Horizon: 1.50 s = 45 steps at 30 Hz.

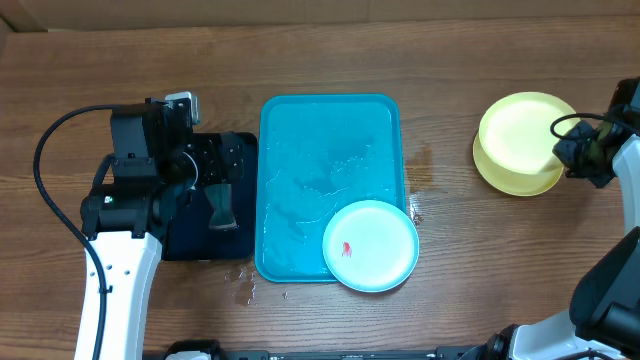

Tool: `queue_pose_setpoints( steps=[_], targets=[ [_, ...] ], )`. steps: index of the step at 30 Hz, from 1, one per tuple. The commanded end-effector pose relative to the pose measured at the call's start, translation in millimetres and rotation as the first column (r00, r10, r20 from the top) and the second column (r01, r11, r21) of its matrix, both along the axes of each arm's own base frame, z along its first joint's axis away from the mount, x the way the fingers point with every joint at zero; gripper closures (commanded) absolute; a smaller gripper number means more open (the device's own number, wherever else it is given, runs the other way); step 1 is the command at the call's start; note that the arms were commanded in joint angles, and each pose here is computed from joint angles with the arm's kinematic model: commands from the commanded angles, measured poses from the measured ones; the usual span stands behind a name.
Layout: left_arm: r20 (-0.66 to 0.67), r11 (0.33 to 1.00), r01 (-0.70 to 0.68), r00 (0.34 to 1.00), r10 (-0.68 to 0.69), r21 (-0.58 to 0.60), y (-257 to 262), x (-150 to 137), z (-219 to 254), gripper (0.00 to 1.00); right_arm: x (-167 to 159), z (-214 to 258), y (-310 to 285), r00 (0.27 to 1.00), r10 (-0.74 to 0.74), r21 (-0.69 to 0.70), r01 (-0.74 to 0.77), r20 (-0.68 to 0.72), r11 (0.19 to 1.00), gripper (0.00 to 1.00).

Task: Clean dirty plates on tray and stack at the side
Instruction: 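Carry the yellow plate right and stack it on the first yellow plate, then release the plate and move the right gripper back toward the tray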

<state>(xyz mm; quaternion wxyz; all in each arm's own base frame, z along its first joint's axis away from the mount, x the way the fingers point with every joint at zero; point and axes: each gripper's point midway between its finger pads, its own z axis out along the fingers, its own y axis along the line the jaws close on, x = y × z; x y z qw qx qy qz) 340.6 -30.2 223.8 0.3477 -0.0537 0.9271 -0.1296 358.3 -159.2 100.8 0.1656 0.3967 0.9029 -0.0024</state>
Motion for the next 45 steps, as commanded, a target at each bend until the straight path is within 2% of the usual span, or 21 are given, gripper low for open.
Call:
queue_pose_setpoints(
  steps=[1, 7, 8, 9, 10, 14, 17, 21, 27, 32, 38, 42, 45],
  targets=[
    [0.026, 1.000, 0.024, 0.999, -0.024, 0.002, -1.3, 1.9, 8.7, 0.00, -1.5, 6.4, -8.3, 0.999, -0.038, -0.046, 0.038, 0.005, 0.998, 0.96],
    [0.025, 1.000, 0.024, 0.999, -0.024, 0.001, -1.4, 1.8, 8.6, 0.00, -1.9, -1.8, -8.4, 0.999, -0.041, -0.038, 0.041, -0.015, 0.998, 0.96],
    [0.025, 1.000, 0.024, 0.999, -0.024, 0.001, -1.4, 1.8, 8.6, 0.00, -2.0, -3.0, -8.3, 0.999, -0.041, -0.036, 0.040, -0.018, 0.999, 0.85],
    [0.025, 1.000, 0.024, 0.999, -0.024, 0.001, -1.4, 1.9, 8.7, 0.00, -1.8, -3.6, -7.8, 0.999, -0.040, -0.033, 0.039, -0.019, 0.999, 0.58],
    [0.025, 1.000, 0.024, 0.999, -0.024, 0.001, -1.4, 1.9, 8.7, 0.00, -1.7, -3.6, -7.6, 0.999, -0.040, -0.032, 0.039, -0.018, 0.999, 0.45],
    [0.023, 1.000, 0.024, 0.999, -0.024, 0.002, -1.3, 1.4, 8.2, 0.00, 0.1, -3.6, -2.4, 1.000, -0.029, -0.003, 0.029, -0.009, 1.000, 0.45],
    [0.021, 1.000, 0.024, 0.999, -0.024, 0.001, -1.4, 1.0, 7.9, 0.00, 2.6, 4.8, 4.7, 1.000, -0.014, 0.035, 0.014, 0.008, 0.999, 0.50],
    [0.021, 1.000, 0.024, 0.999, -0.024, 0.002, -1.4, 1.1, 7.9, 0.00, 9.5, 40.6, 21.0, 0.998, 0.020, 0.094, -0.026, 0.067, 0.995, 0.58],
    [0.021, 1.000, 0.024, 0.999, -0.024, 0.002, -1.4, 1.1, 8.0, 0.00, 6.4, 76.3, 85.1, 0.976, 0.169, 0.181, -0.193, 0.136, 0.964, 0.60],
    [0.018, 1.000, 0.024, 1.000, -0.024, 0.002, -1.4, 0.5, 7.4, 0.00, -15.0, 64.3, 160.7, 0.922, 0.386, 0.233, -0.385, 0.044, 0.893, 0.61],
    [0.018, 1.000, 0.024, 1.000, -0.024, 0.002, -1.3, 0.6, 7.5, 0.00, -60.8, 19.5, 230.8, 0.821, 0.562, 0.313, -0.511, -0.097, 0.801, 0.60],
    [0.017, 1.000, 0.024, 1.000, -0.024, 0.001, -1.4, 0.4, 7.4, 0.00, -101.8, -23.4, 260.7, 0.763, 0.617, 0.364, -0.528, -0.192, 0.767, 0.50],
    [0.018, 1.000, 0.024, 1.000, -0.024, 0.002, -1.4, 0.6, 7.5, 0.00, -122.2, -45.8, 274.3, 0.732, 0.647, 0.391, -0.542, -0.215, 0.744, 0.32]
  ],
)
